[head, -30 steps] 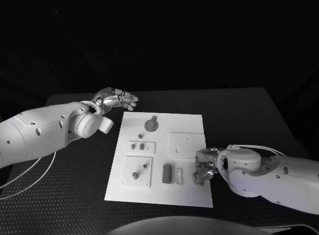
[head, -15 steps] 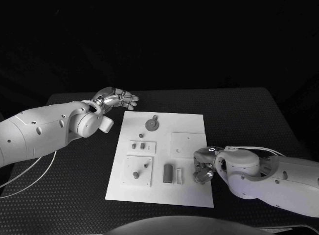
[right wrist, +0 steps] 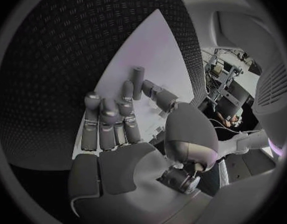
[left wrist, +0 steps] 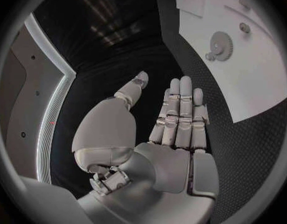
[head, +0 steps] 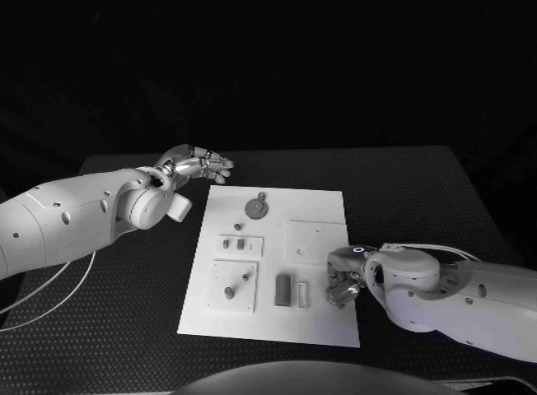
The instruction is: Assemble the parts on the task board
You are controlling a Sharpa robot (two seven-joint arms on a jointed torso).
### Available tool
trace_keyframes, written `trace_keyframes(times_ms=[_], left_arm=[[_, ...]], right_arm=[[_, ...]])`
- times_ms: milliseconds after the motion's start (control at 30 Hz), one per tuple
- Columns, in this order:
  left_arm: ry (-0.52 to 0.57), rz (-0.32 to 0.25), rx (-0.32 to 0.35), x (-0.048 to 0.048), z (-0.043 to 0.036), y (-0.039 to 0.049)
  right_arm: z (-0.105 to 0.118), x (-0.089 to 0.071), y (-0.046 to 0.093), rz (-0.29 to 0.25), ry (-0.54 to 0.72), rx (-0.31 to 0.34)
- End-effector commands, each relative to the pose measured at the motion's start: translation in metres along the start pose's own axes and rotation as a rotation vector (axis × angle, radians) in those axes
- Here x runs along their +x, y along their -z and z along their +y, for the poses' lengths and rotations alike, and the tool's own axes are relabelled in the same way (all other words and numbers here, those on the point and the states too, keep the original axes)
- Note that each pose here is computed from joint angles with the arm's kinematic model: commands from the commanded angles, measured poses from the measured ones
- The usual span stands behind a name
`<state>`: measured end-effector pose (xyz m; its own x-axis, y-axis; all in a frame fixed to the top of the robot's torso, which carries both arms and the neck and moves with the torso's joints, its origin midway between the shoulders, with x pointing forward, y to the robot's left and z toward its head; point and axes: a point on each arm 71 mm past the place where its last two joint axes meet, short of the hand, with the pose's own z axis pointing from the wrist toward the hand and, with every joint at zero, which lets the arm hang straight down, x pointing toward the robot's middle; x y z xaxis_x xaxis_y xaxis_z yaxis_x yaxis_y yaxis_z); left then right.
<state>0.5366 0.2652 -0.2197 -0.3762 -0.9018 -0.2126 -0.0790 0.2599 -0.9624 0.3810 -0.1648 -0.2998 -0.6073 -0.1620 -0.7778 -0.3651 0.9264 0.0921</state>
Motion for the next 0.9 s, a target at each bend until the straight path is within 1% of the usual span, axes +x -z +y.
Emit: trace_keyframes(times_ms=[33,133,200,300,433,500,633,700,733,900], left_arm=[[0.003,0.015,0.009,0.0022,-0.0014,-0.0005],[0.003,0.015,0.008,0.0023,-0.0014,-0.0005],[0.003,0.016,0.009,0.0027,-0.0015,-0.0007],[0.002,0.017,0.009,0.0027,-0.0015,-0.0006],[0.002,0.018,0.008,0.0032,-0.0016,-0.0009],[0.002,0.018,0.008,0.0034,-0.0016,-0.0011],[0.002,0.021,0.009,0.0048,-0.002,-0.0016],[0.002,0.022,0.009,0.0049,-0.0021,-0.0017],[0.002,0.023,0.009,0.0051,-0.0021,-0.0017],[0.002,0.022,0.009,0.0052,-0.0022,-0.0017]], right_arm=[[-0.008,0.004,-0.001,0.01,-0.11,0.04],[-0.012,-0.005,-0.002,-0.019,-0.211,0.055],[-0.015,-0.007,-0.002,-0.017,-0.293,0.069],[-0.015,-0.01,-0.002,0.006,-0.387,0.083],[-0.011,-0.009,-0.003,0.038,-0.458,0.087],[-0.009,-0.009,-0.003,0.036,-0.502,0.096],[-0.007,-0.007,-0.003,0.062,-0.533,0.103],[-0.003,-0.006,-0.004,0.095,-0.546,0.1],[-0.001,-0.005,-0.004,0.101,-0.546,0.097],[0.004,-0.006,-0.005,0.105,-0.556,0.089]])
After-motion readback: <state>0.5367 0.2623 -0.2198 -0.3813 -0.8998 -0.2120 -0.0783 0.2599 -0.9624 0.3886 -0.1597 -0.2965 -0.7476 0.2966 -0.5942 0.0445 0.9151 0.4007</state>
